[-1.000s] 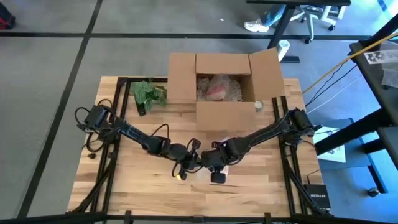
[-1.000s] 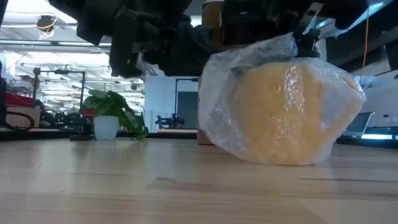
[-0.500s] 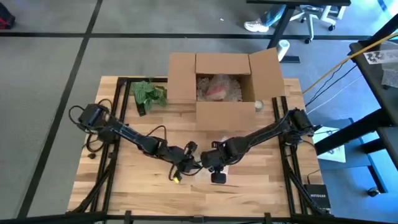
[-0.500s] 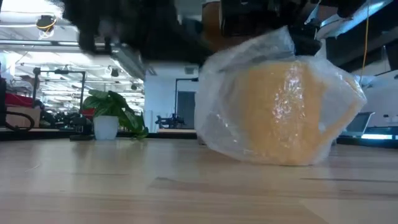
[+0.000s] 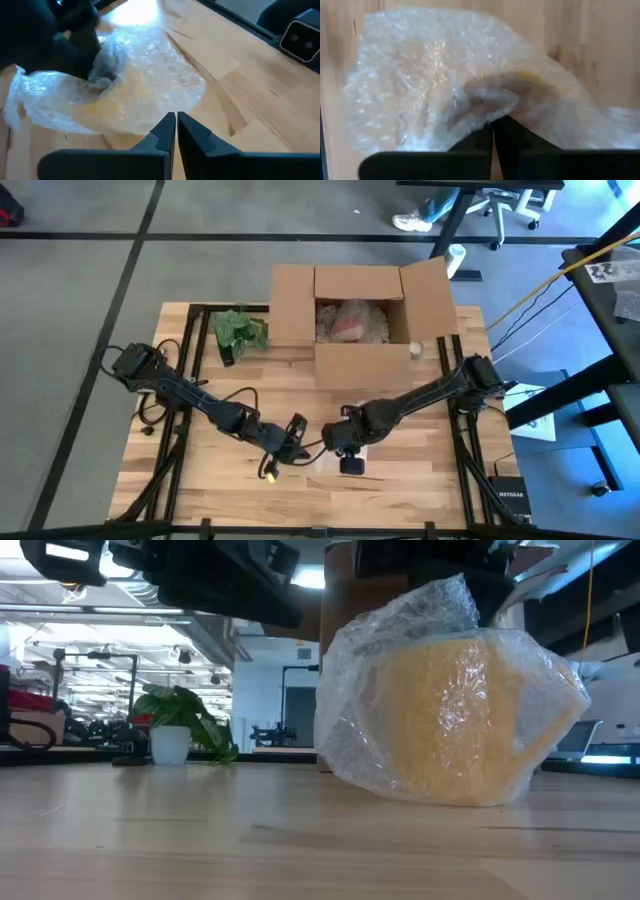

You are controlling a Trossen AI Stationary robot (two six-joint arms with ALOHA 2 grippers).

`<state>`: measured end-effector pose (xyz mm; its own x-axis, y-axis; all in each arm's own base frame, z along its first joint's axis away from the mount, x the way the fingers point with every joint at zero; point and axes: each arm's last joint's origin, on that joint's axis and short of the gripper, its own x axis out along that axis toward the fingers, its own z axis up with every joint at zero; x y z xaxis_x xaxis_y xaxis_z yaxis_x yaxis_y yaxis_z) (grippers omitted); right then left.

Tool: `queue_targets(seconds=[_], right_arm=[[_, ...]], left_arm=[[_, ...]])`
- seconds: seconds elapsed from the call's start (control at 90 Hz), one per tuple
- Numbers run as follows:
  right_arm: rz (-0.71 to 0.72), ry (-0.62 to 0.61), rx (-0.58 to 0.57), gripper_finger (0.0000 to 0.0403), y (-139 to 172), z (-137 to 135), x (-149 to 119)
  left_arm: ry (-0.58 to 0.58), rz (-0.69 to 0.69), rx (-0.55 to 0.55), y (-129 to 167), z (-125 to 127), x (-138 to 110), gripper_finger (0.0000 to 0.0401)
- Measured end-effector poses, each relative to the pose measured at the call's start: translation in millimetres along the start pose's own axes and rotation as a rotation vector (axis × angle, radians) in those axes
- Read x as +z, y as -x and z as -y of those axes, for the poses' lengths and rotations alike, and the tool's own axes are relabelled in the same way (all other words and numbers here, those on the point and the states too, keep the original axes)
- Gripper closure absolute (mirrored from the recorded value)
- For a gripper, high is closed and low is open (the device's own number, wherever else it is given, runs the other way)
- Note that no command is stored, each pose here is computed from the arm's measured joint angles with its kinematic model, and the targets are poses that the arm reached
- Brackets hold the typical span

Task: Wrap mug
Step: Wrap the yellow mug with the bubble wrap

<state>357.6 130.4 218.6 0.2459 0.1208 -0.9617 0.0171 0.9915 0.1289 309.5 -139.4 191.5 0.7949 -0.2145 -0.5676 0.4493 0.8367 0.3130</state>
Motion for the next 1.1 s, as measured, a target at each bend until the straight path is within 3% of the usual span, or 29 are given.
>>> queue_targets(seconds=[0.256, 0.489, 0.689, 0.911, 1.1], right_arm=[[-0.038, 0.028, -0.074, 0.0403, 31, -12, 2], [0.029, 0.055, -0.041, 0.0403, 36, -24, 6], [0.057, 0.073, 0.019, 0.0403, 11, -22, 2], [0.052, 0.008, 0.092, 0.0403, -34, 0, -14], [0.063, -0.029, 0.107, 0.0403, -42, 9, -16]], left_arm=[[0.023, -0.073, -0.014, -8, 2, -11, 0.0401], [0.030, -0.063, -0.006, -8, 0, -10, 0.0401], [0.032, -0.063, -0.007, -8, 0, -10, 0.0401], [0.030, -0.062, -0.006, -8, 0, -10, 0.0401], [0.025, -0.039, 0.001, -8, -1, -8, 0.0401]])
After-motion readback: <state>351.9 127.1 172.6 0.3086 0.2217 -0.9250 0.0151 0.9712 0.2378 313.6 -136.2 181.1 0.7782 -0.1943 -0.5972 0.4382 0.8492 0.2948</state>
